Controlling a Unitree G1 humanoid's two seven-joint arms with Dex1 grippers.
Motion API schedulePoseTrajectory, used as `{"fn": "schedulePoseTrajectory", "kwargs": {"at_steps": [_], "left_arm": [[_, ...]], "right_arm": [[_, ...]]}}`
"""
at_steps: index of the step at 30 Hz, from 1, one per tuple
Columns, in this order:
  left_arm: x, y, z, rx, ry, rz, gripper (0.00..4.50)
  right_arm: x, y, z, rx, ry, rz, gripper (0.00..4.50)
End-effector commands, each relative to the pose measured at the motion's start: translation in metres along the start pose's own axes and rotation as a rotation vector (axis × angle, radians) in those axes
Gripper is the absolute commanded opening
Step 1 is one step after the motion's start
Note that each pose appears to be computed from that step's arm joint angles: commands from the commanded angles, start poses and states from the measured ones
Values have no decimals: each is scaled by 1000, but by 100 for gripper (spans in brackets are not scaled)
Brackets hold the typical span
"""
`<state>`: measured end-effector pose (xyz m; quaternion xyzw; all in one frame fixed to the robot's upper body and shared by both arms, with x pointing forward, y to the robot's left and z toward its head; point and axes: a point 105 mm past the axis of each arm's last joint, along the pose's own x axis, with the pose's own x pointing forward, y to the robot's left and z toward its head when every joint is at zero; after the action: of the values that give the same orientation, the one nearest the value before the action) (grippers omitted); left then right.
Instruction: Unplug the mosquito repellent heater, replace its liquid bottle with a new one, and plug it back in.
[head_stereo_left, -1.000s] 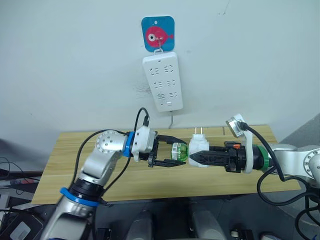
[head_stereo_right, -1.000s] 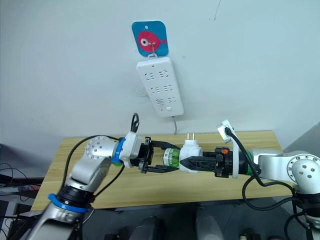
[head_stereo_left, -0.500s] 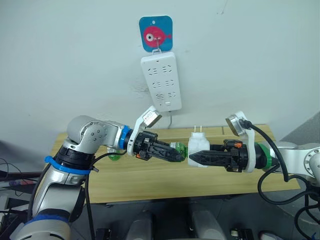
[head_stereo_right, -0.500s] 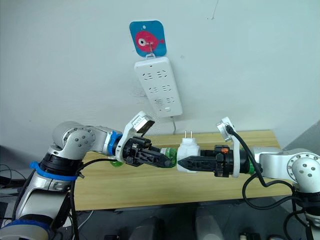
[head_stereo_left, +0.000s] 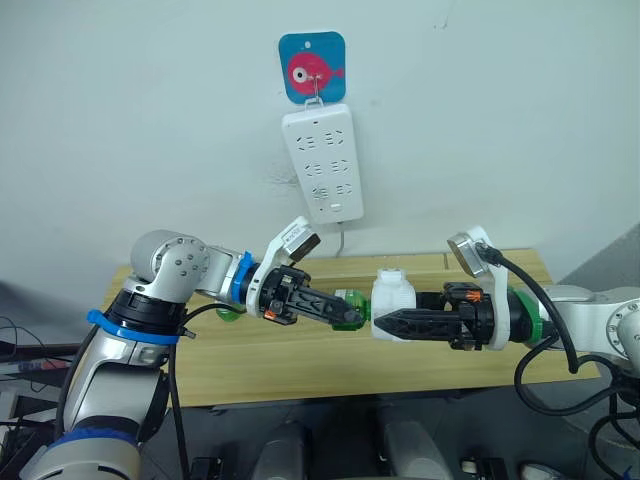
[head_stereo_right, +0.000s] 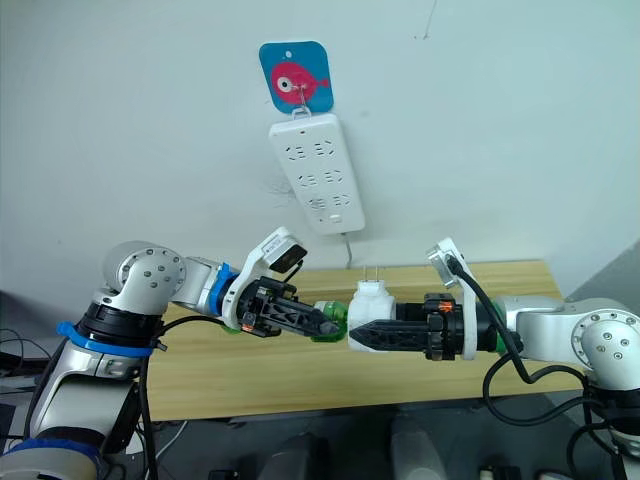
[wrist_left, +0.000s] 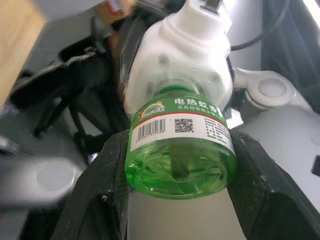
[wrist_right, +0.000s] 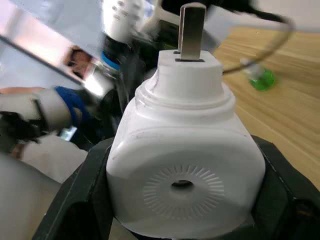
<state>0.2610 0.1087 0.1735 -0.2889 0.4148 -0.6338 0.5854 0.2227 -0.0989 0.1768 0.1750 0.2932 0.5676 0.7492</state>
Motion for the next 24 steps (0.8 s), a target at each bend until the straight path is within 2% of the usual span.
{"fn": "schedulePoseTrajectory", "kwargs": {"at_steps": [1, 7, 10, 11, 13, 15, 16, 17, 21, 24], "left_arm": [[-4, -10, 5, 6, -31, -43, 226], [-6, -9, 4, 35, -32, -20, 226], [-4, -8, 5, 120, -40, 2, 226], [-4, -7, 8, 155, -60, 14, 226], [-1, 6, 10, 388, -62, 116, 226], [5, 23, -10, 648, 59, 195, 226], [7, 28, -24, 726, 127, 197, 226], [9, 30, -34, 774, 171, 189, 226], [21, 34, -46, 861, 141, 192, 226], [25, 37, -48, 909, 119, 217, 226]], "right_arm": [[-1, 10, 5, -36, -14, 42, 303], [-2, 8, 5, -39, -15, 25, 303], [-5, -6, 3, -48, -7, -66, 303], [-7, -14, 1, -52, 1, -118, 303], [-14, -46, -5, -60, 28, -305, 303], [-26, -84, -12, -72, 65, -536, 303], [-33, -99, -17, -91, 98, -627, 303], [-37, -108, -20, -107, 122, -679, 303], [-61, -152, -30, -166, 218, -952, 303], [-69, -167, -35, -97, 254, -1015, 303]]}}
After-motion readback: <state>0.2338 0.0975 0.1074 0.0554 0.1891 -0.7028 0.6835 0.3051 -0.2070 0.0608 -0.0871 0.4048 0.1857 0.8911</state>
